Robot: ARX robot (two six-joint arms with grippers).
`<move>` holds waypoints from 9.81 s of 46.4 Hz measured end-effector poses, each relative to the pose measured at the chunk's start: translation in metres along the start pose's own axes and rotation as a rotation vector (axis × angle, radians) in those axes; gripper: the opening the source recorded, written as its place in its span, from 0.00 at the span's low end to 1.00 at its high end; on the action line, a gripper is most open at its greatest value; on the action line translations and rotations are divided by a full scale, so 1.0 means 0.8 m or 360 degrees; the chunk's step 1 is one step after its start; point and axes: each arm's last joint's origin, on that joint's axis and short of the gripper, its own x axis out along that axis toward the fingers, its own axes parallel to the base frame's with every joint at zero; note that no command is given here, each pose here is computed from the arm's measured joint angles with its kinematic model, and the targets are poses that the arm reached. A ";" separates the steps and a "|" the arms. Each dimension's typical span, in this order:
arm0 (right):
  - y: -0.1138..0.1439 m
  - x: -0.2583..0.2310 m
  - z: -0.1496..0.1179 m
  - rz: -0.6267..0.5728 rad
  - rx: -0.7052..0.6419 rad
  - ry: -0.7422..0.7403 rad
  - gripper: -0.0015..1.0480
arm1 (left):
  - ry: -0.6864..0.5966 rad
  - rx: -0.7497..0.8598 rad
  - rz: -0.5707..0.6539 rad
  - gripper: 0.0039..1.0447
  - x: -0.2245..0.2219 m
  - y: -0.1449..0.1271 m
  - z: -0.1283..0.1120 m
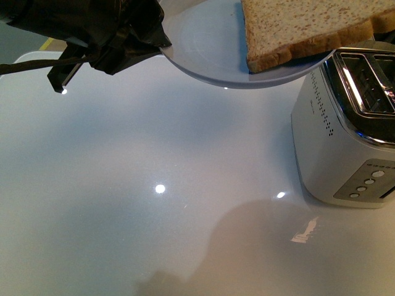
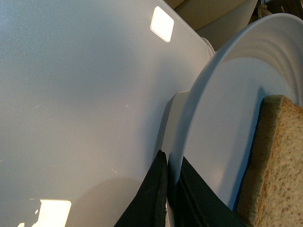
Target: Left arm holds plate, right arm toasts bread
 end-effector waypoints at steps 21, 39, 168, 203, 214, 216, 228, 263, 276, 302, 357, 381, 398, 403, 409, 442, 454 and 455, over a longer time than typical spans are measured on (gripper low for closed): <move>0.041 0.028 0.112 0.0260 0.0264 -0.0173 0.91 | -0.0007 -0.0001 0.0002 0.03 -0.001 0.000 0.001; 0.076 0.121 0.153 0.0408 0.0583 -0.0047 0.91 | -0.0006 0.0000 0.0001 0.03 -0.001 0.000 0.001; 0.030 0.205 0.153 -0.0328 -0.0184 -0.0328 0.03 | -0.0006 -0.0012 0.0000 0.03 -0.001 0.000 0.001; 0.025 0.253 0.088 -0.0276 -0.0141 -0.0040 0.35 | -0.0007 -0.0012 -0.0001 0.03 -0.001 0.000 0.001; 0.015 0.223 0.096 -0.0216 -0.0137 -0.0106 0.73 | -0.0006 -0.0012 0.0000 0.03 -0.001 0.000 0.001; 0.012 0.210 0.100 -0.0195 -0.0140 -0.0130 0.79 | -0.0007 -0.0012 -0.0001 0.03 -0.001 0.000 0.001; -0.016 0.109 0.112 -0.0151 -0.0187 -0.0257 0.91 | -0.0006 -0.0012 -0.0001 0.03 -0.001 -0.001 0.001; -0.006 0.047 0.053 -0.0117 -0.0146 -0.0842 0.03 | -0.0008 -0.0011 -0.0006 0.03 -0.001 -0.001 0.002; -0.006 0.037 0.038 -0.0115 -0.0142 -0.0849 0.02 | -0.0009 -0.0011 -0.0005 0.03 -0.001 -0.001 0.002; -0.005 0.014 0.024 -0.0111 -0.0141 -0.0886 0.02 | -0.0010 -0.0011 -0.0006 0.03 -0.001 -0.002 0.002; -0.004 -0.007 0.007 -0.0111 -0.0140 -0.0880 0.41 | -0.0009 -0.0011 -0.0008 0.03 -0.001 -0.002 0.002; -0.004 -0.007 0.007 -0.0110 -0.0136 -0.0881 0.91 | 0.0174 -0.0046 0.0043 0.03 -0.007 -0.005 0.010; -0.004 -0.007 0.007 -0.0109 -0.0134 -0.0882 0.91 | -0.0019 -0.0070 0.0207 0.03 -0.036 0.049 0.070; -0.004 -0.007 0.007 -0.0109 -0.0134 -0.0882 0.91 | -0.0119 -0.0073 0.0324 0.03 -0.042 0.087 0.099; -0.004 -0.007 0.007 -0.0109 -0.0134 -0.0882 0.91 | -0.0166 -0.0089 0.0459 0.03 -0.033 0.134 0.118; -0.004 -0.007 0.007 -0.0109 -0.0134 -0.0882 0.91 | -0.0005 -0.0230 0.0654 0.03 0.059 0.291 0.073; -0.004 -0.007 0.007 -0.0109 -0.0134 -0.0882 0.91 | -0.0022 -0.0315 0.0653 0.03 0.072 0.308 0.061; -0.004 -0.007 0.007 -0.0109 -0.0134 -0.0882 0.91 | -0.0029 -0.0321 0.0650 0.03 0.073 0.308 0.061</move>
